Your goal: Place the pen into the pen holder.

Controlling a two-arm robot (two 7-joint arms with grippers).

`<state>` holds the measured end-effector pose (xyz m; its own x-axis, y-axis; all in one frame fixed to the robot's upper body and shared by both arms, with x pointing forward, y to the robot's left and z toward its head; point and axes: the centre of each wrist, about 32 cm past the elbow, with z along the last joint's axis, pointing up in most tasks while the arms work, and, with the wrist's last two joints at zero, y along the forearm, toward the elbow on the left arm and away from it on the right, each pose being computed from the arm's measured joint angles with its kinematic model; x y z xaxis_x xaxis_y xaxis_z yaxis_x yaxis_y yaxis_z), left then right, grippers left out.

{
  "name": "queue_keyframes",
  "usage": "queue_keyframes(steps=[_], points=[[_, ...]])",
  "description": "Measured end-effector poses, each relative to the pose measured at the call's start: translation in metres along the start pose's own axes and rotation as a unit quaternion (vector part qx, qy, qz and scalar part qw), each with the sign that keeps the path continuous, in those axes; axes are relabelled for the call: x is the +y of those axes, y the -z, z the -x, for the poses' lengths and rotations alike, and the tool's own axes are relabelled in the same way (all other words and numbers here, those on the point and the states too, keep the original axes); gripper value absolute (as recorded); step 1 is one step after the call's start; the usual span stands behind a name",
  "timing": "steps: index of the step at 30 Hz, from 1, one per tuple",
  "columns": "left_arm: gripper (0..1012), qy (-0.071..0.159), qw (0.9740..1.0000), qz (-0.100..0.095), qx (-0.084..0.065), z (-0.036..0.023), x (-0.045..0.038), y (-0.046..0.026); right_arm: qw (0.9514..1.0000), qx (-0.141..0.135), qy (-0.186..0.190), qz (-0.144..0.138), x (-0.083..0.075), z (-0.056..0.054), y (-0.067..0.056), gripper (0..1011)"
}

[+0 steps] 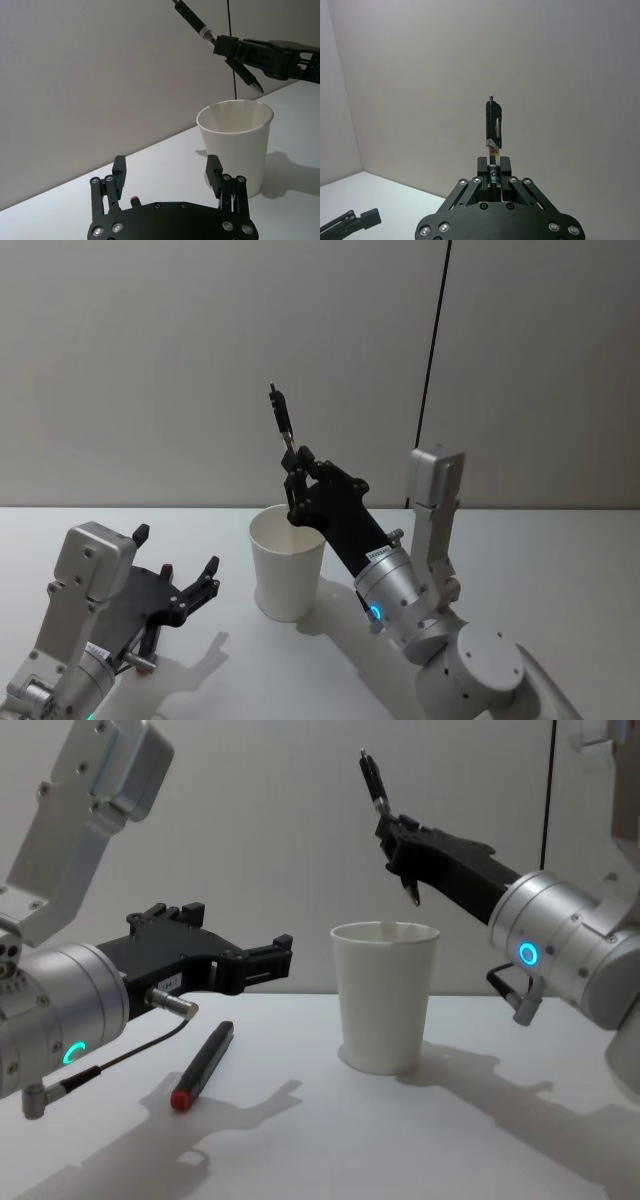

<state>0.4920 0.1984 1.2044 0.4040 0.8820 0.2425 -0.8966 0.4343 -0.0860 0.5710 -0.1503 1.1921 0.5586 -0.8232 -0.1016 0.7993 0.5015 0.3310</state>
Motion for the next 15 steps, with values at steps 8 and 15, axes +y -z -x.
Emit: queue_keyframes(steps=[8, 15], points=[[1004, 0.0, 1.0, 0.0, 0.0, 0.0, 0.0, 0.0, 1.0, -0.002, -0.002, 0.009, 0.002, 0.001, 0.007, 142], [1004, 0.0, 1.0, 0.0, 0.0, 0.0, 0.0, 0.0, 0.9999, -0.004, -0.004, 0.015, 0.004, 0.002, 0.012, 142]])
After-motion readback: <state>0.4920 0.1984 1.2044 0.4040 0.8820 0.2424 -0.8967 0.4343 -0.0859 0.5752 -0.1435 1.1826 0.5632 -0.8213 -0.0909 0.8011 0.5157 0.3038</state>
